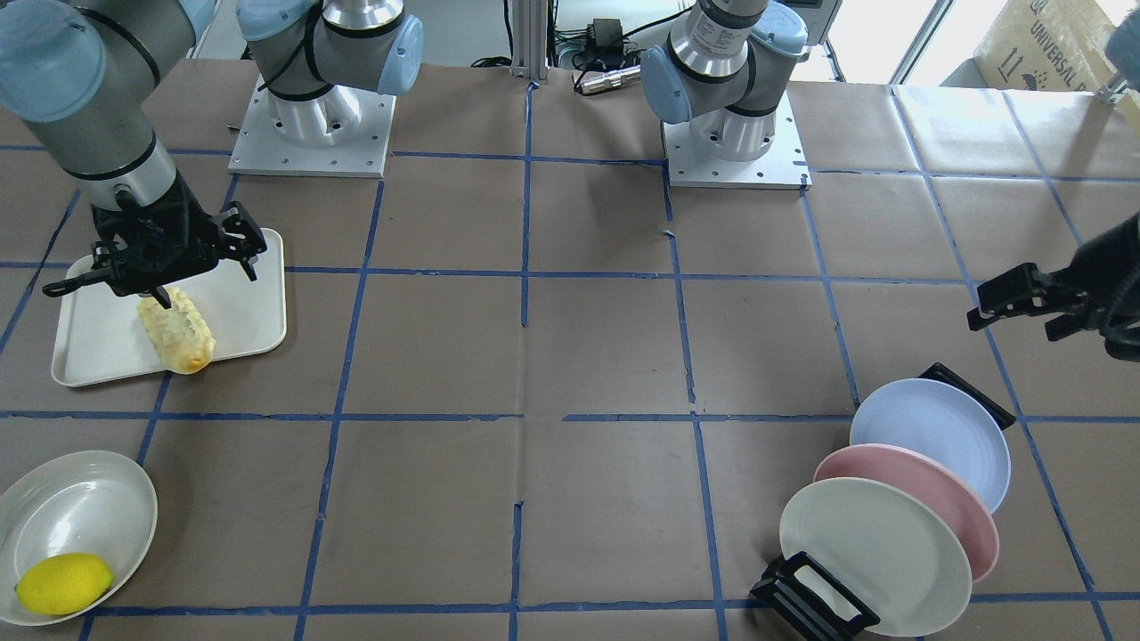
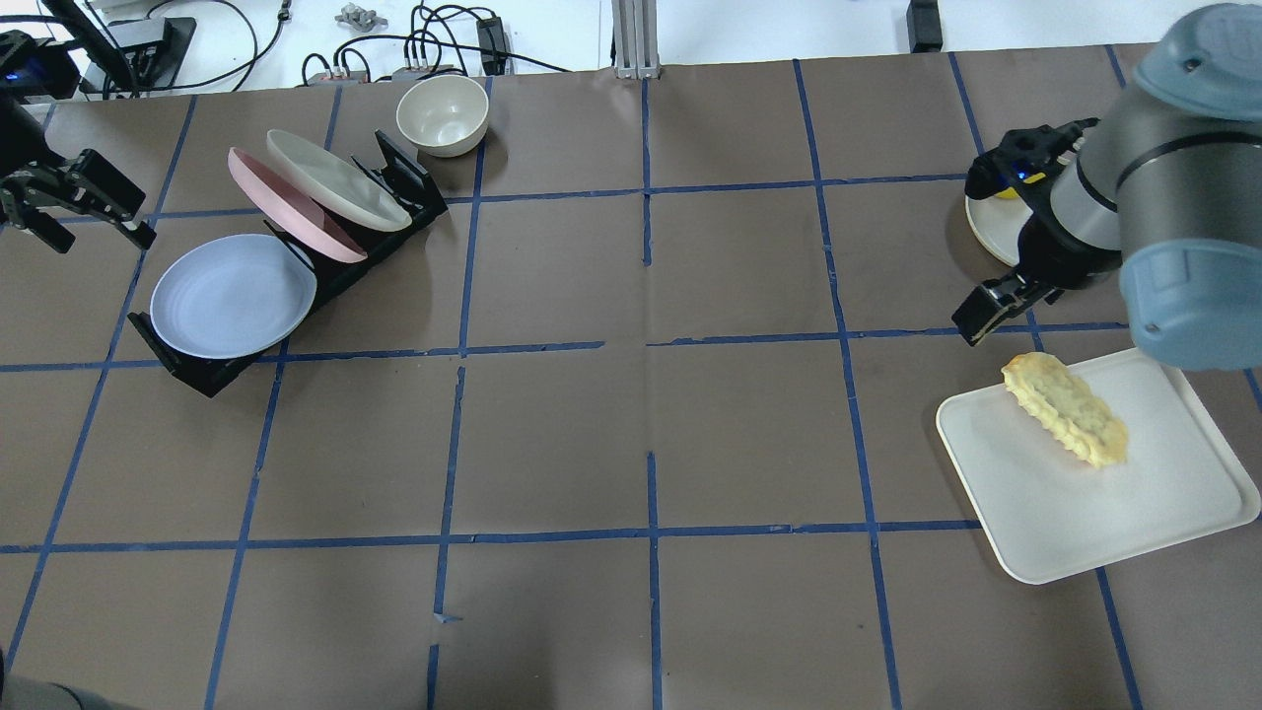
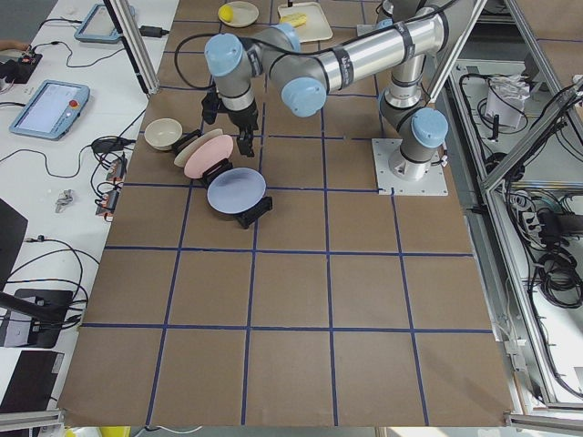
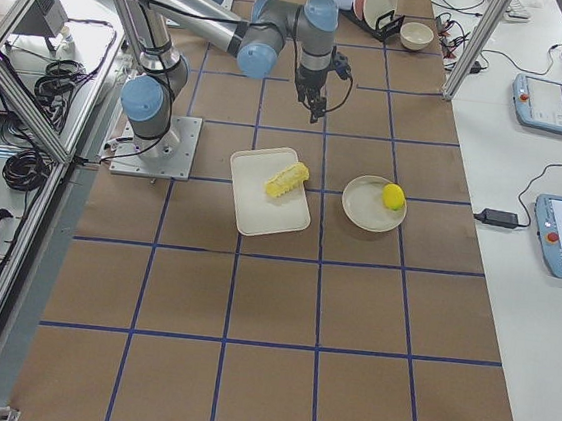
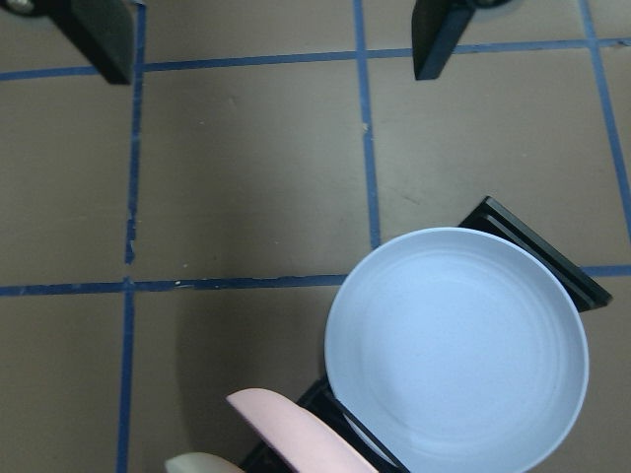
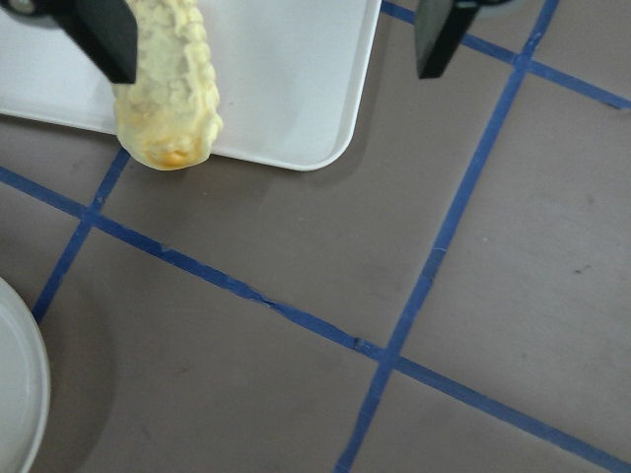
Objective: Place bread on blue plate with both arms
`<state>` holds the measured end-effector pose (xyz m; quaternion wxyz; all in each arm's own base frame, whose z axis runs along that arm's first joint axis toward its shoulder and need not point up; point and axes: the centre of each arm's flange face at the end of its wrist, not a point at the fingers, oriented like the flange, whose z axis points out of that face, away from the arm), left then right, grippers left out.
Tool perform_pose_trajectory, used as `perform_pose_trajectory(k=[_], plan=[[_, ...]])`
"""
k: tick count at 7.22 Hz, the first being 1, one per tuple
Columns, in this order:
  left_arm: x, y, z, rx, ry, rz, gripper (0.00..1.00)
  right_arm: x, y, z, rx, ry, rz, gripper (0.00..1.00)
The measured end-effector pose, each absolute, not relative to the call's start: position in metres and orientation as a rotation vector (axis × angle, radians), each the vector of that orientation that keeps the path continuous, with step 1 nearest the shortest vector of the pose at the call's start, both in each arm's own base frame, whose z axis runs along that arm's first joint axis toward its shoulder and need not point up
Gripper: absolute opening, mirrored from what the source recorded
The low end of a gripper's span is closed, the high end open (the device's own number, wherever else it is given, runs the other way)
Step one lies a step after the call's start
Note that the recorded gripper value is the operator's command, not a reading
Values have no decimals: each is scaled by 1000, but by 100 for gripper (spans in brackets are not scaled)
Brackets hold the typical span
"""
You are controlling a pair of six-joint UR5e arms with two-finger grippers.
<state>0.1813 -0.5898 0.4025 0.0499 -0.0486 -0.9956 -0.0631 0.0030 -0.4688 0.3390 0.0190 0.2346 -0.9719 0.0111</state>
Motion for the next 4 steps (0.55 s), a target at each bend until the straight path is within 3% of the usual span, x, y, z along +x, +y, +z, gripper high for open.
perform_pose_trajectory(k=[4], plan=[[287,-662,263,-166,-2897,-297,94,-57,-435,259,854,-2967,139,99]])
